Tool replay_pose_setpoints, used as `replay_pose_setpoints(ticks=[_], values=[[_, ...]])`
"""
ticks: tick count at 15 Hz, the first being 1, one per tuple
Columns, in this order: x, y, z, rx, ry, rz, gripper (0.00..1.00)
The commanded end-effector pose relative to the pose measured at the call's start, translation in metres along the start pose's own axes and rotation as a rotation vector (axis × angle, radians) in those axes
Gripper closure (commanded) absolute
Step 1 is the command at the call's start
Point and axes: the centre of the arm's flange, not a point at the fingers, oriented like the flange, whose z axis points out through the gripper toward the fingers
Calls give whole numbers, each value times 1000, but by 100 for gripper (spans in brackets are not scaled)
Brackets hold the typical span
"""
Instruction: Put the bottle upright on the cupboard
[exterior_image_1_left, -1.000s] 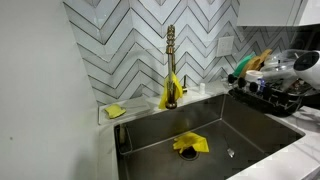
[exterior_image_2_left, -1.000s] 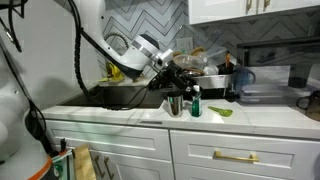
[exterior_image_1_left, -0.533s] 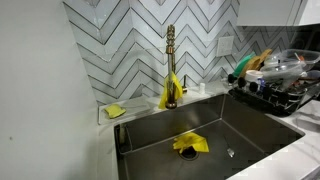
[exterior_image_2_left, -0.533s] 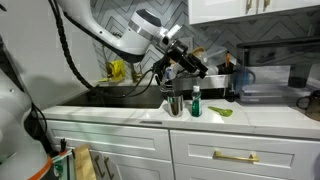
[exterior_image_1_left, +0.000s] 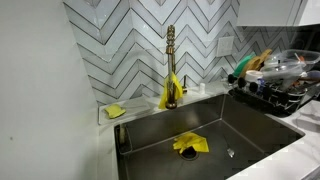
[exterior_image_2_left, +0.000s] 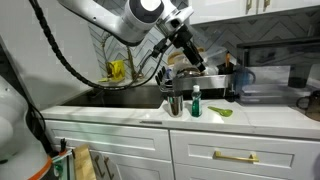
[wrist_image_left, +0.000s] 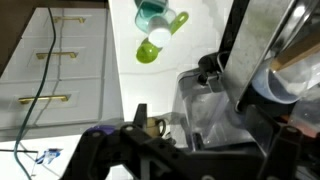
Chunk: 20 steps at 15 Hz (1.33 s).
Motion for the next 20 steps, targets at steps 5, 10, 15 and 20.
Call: replay_pose_setpoints(ticks=[5,10,15,20], values=[[19,14,-38,94,-304,-269,0],[26,30,-48,108,-450,-518,0],[26,36,-53,109,-562,-757,0],[21,36,-53,109,-558,-775,0]])
